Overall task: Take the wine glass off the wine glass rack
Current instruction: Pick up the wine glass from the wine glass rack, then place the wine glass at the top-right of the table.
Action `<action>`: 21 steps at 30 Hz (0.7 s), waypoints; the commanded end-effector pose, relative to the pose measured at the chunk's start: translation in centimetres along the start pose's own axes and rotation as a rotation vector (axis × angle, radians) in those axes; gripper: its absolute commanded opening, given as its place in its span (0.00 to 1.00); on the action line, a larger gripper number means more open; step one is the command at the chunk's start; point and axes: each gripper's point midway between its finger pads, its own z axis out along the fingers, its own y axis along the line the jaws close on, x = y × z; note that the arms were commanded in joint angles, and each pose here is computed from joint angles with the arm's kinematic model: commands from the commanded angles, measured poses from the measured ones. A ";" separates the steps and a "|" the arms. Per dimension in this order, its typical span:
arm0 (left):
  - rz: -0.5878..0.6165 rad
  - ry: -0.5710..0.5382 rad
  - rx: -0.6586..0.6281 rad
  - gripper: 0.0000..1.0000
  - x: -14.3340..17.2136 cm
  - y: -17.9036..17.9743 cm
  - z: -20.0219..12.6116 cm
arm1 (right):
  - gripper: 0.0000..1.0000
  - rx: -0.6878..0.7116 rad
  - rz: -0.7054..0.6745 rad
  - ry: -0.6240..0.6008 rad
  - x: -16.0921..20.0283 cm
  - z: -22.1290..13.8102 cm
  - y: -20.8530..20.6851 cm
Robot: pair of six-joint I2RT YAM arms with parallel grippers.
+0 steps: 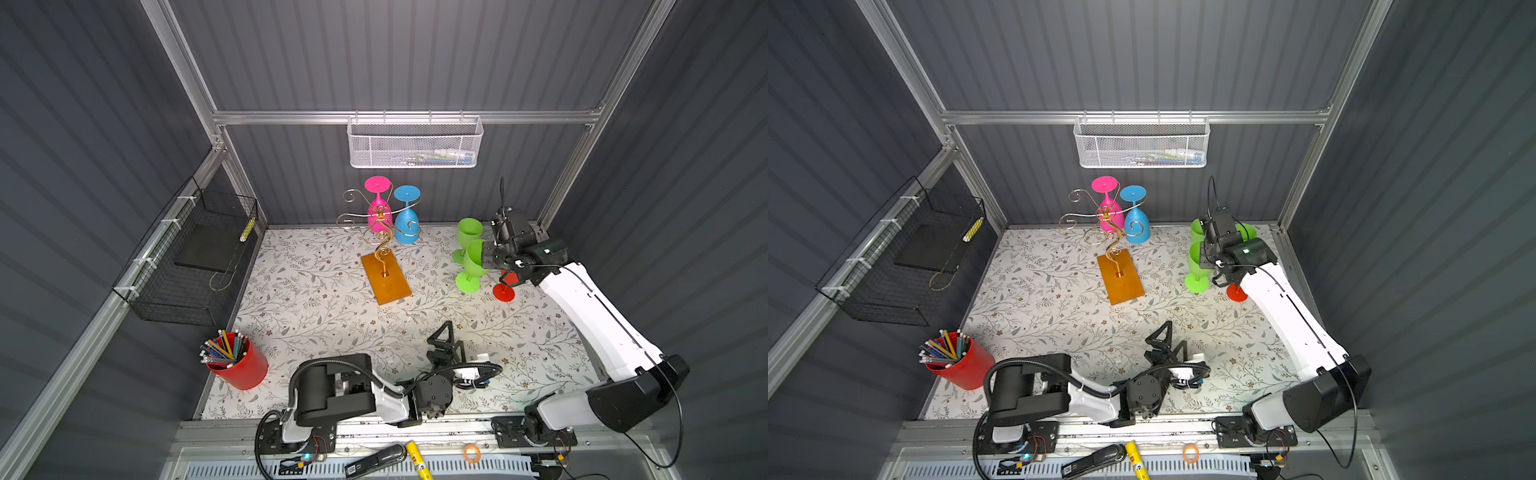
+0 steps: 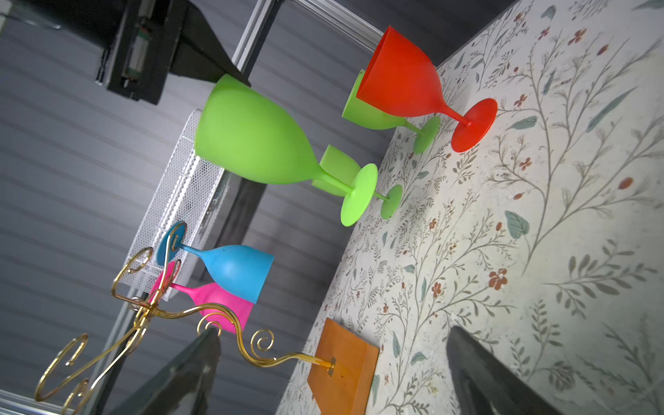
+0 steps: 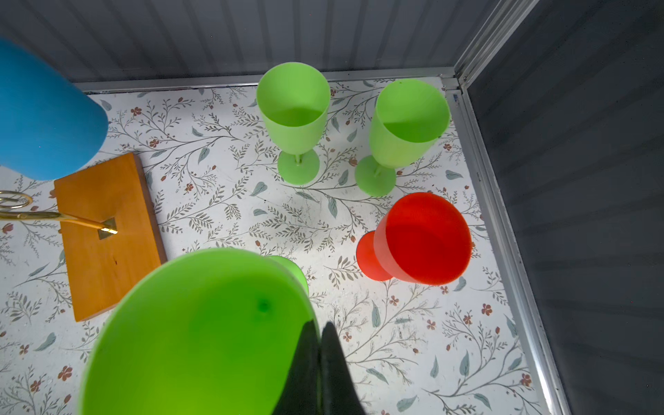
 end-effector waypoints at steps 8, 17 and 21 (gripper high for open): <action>-0.227 0.055 0.214 0.98 0.3 1.1 -1.5 | 0.00 -0.054 0.050 -0.017 -0.8 3.7 -0.3; -0.357 0.103 0.351 0.98 0.9 2.8 -3.1 | 0.00 -0.021 0.029 0.019 0.5 6.8 -0.4; -0.404 0.131 0.389 0.98 1.5 3.3 -3.5 | 0.00 0.001 0.022 0.025 0.8 8.0 -0.6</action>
